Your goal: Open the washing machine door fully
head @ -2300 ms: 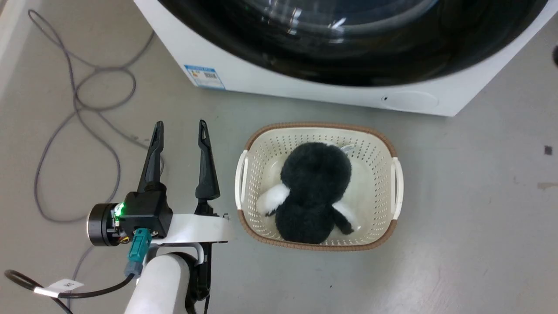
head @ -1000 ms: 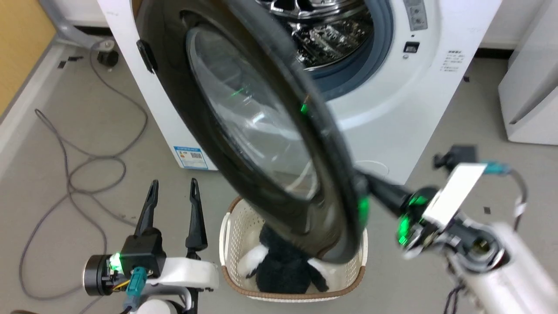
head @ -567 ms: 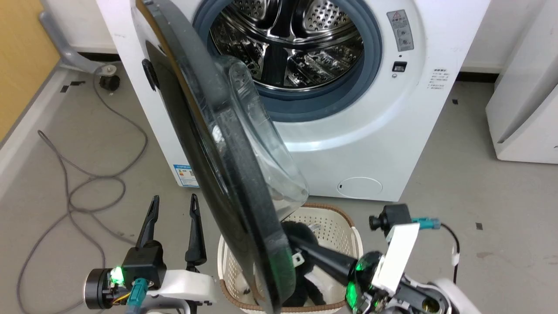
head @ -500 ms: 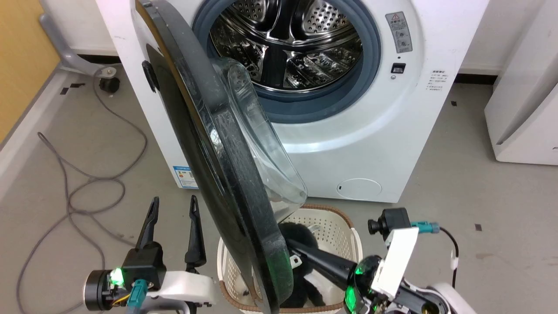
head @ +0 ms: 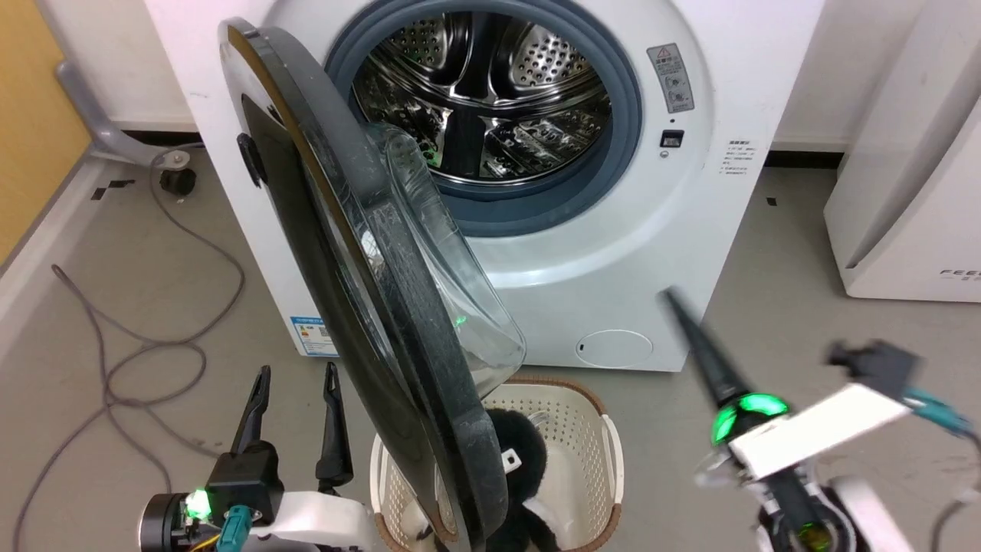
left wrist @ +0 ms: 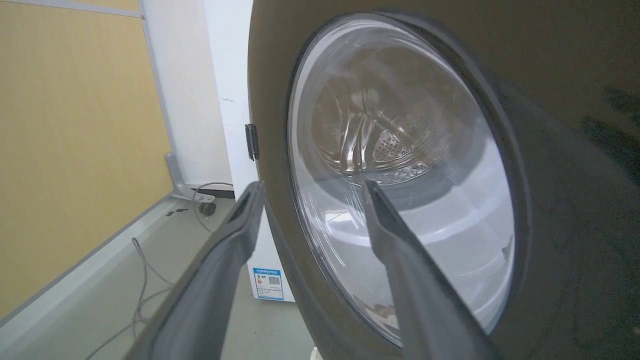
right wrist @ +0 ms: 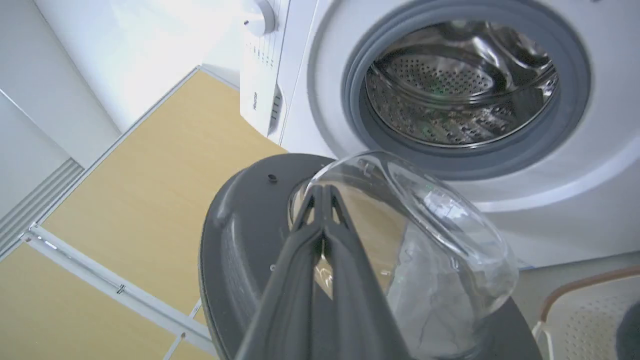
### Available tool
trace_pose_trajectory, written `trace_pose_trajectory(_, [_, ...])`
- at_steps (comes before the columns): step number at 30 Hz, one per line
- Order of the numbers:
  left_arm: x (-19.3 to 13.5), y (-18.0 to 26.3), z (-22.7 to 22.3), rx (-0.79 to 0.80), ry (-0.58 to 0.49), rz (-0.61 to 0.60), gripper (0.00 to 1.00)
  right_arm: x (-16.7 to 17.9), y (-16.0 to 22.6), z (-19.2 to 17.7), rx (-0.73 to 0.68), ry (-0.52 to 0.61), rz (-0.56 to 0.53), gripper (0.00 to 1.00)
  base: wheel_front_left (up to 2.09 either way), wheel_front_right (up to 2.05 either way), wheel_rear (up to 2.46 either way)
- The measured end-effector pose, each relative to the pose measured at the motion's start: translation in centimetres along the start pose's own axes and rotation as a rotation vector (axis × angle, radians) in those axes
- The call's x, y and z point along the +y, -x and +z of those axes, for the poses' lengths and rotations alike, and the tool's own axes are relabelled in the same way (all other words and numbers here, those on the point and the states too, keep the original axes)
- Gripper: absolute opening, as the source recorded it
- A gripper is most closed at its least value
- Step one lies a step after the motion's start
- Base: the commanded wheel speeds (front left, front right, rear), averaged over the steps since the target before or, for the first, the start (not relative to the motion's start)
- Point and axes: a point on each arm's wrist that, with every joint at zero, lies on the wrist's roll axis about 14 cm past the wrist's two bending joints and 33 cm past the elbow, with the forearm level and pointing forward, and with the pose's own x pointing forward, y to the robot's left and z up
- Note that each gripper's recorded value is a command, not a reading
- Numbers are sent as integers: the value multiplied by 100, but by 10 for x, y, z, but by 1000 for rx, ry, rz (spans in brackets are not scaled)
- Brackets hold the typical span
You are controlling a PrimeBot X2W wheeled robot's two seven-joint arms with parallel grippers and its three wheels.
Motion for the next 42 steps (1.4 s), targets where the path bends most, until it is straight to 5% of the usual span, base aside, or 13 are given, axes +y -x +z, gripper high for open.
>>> trace_pose_trajectory(3, [-1, -1, 1, -3, 0, -3, 100, 6, 6, 36, -173, 137, 14, 0, 0, 0, 0])
trace_pose_trajectory(7, [-4, -2, 1, -4, 2, -11, 100, 10, 19, 58, -217, 615, 42, 0, 0, 0, 0])
trace_pose_trajectory(13, [-8, -4, -2, 4, 3, -22, 100, 25, 28, 89, -322, 1043, 20, 0, 0, 0, 0])
trace_pose_trajectory(20, [-9, -5, -5, 12, 3, -24, 100, 7, 55, 107, -361, 1293, -144, 0, 0, 0, 0])
trace_pose_trajectory(30, [-11, -6, -5, 12, 4, -31, 100, -45, 86, 83, -245, 1255, -318, 0, 0, 0, 0])
trace_pose_trajectory(32, [-11, -5, -6, 13, 5, -32, 100, -57, 89, 74, -205, 1236, -340, 43, 0, 0, 0])
trace_pose_trajectory(33, [-11, -5, -6, 14, 5, -32, 100, -61, 91, 71, -195, 1228, -350, 100, 0, 0, 0])
trace_pose_trajectory(42, [-8, -4, -5, 12, 2, -18, 100, -63, 92, 72, -198, 1219, -360, 100, 0, 0, 0])
